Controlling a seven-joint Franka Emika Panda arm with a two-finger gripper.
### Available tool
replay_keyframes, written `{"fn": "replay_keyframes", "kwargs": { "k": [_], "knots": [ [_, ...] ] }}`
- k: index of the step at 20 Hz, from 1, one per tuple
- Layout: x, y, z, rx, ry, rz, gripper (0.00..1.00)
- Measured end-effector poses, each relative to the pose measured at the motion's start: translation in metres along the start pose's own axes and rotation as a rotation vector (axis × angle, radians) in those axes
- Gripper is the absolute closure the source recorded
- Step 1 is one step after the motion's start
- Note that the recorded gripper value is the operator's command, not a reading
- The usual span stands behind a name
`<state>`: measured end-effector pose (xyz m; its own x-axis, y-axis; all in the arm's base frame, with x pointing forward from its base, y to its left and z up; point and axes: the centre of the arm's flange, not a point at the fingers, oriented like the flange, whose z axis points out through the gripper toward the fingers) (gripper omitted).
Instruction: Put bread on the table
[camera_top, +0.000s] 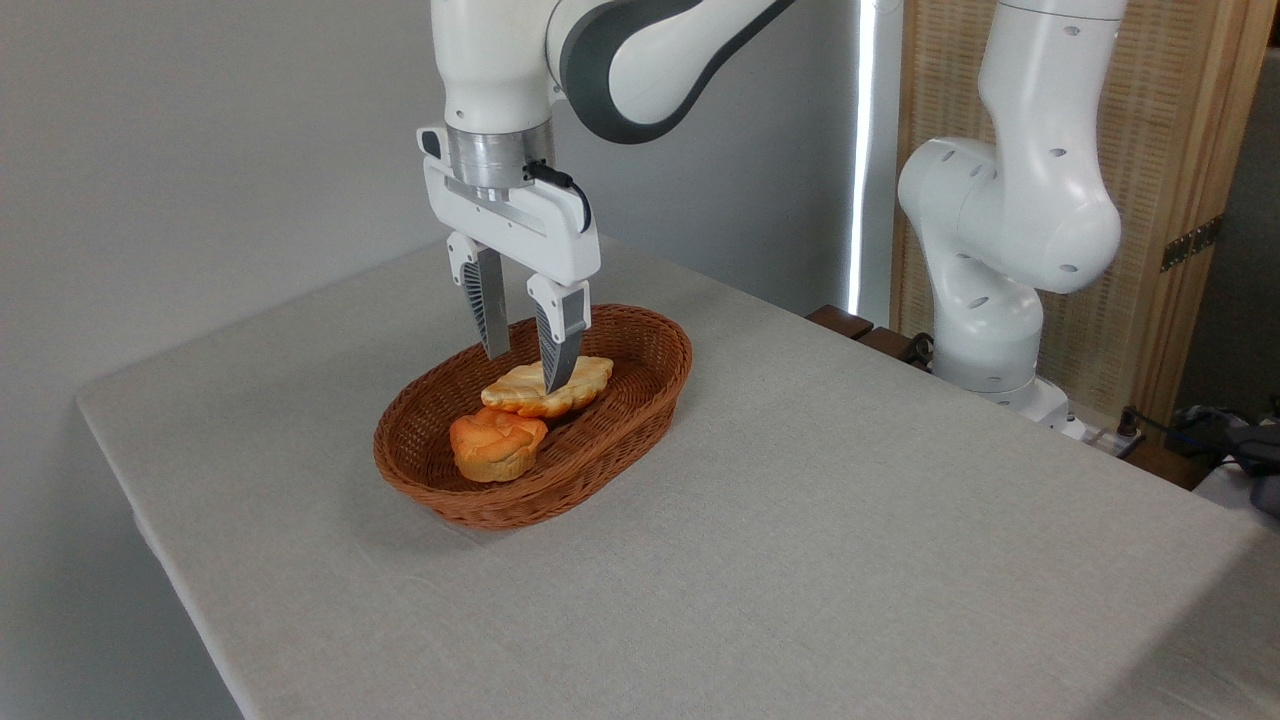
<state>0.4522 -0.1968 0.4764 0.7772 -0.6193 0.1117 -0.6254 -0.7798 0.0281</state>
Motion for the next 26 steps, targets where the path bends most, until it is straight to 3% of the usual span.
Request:
{"fn": "replay_keyframes", "kwargs": {
  "k": [7,15,18,21,22,26],
  "knots": [
    [0.004,0.000,0.011,-0.002,-0.001,0.002,0.00],
    [0.004,-0.004,0.021,0.033,-0.029,0.027,0.00],
    [0.004,-0.004,0.022,0.032,-0.030,0.027,0.15],
    [0.005,-0.003,0.024,0.031,-0.033,0.030,0.48],
    [0.005,-0.003,0.024,0.031,-0.034,0.030,0.53],
    [0.005,-0.002,0.024,0.031,-0.035,0.031,0.54]
  ]
}}
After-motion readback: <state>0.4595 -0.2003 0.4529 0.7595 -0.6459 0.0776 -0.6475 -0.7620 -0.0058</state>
